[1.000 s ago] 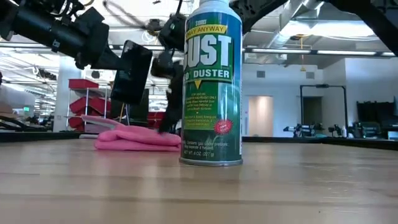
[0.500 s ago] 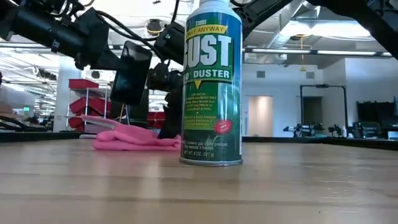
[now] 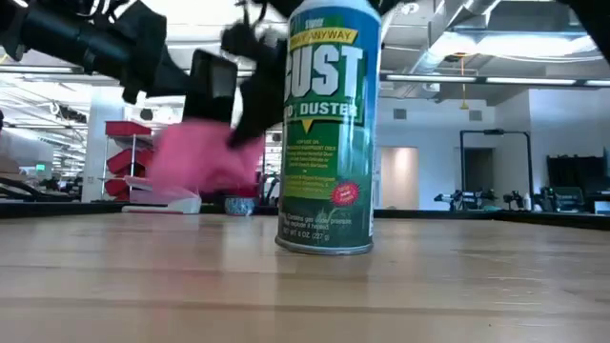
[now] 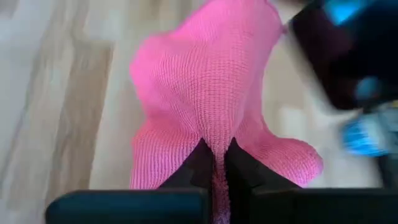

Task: Apply microfiber cloth
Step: Wipe the front of the black cellphone with the pink microfiber cloth

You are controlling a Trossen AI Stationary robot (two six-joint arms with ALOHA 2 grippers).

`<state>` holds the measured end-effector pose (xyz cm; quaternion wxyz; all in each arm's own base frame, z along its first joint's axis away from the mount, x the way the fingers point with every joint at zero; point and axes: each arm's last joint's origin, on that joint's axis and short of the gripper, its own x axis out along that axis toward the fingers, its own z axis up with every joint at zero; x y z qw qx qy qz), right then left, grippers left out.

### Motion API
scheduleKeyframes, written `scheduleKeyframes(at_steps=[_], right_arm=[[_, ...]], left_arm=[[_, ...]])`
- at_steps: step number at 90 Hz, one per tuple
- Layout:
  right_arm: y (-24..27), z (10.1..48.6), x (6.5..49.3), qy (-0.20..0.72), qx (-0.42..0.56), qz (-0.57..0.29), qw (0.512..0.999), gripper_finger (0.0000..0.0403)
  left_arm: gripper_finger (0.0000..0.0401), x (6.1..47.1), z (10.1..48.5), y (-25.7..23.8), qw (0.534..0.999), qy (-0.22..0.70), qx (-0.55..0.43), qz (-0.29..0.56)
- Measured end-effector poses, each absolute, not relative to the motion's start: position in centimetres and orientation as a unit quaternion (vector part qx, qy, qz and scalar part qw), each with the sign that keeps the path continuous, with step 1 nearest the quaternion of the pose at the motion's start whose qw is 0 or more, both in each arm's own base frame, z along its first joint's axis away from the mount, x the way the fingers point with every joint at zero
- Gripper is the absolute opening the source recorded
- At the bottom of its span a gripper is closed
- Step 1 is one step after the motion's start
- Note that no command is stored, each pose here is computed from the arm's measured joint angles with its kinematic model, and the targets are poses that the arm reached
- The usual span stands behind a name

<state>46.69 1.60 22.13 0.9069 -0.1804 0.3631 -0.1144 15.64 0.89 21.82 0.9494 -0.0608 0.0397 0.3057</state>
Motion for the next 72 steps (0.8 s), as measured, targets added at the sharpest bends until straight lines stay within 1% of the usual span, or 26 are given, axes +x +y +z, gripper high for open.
scheduleKeyframes(at_steps=[18, 41, 53, 64, 72], right_arm=[[1.1, 25.9, 45.7, 0.320, -0.204, -0.181, 0.907, 0.0001], [0.7, 28.1, 45.6, 0.270, -0.224, -0.206, 0.914, 0.0000], [0.3, 28.5, 45.8, 0.249, -0.226, -0.215, 0.917, 0.0000], [-0.5, 28.3, 46.0, 0.244, -0.194, -0.214, 0.926, 0.0000], [-0.7, 27.6, 46.1, 0.258, -0.177, -0.202, 0.928, 0.0000]], left_arm=[[0.0011, 15.8, 22.7, 0.5, 0.963, 0.005, -0.061, 0.262], [0.0011, 15.9, 23.4, 0.0, 0.968, -0.025, -0.060, 0.242], [0.0011, 15.9, 23.4, 0.0, 0.968, -0.028, -0.058, 0.242], [0.0011, 15.8, 23.7, 0.1, 0.967, -0.038, -0.051, 0.248], [0.0011, 15.9, 23.9, 0.1, 0.967, -0.042, -0.043, 0.246]])
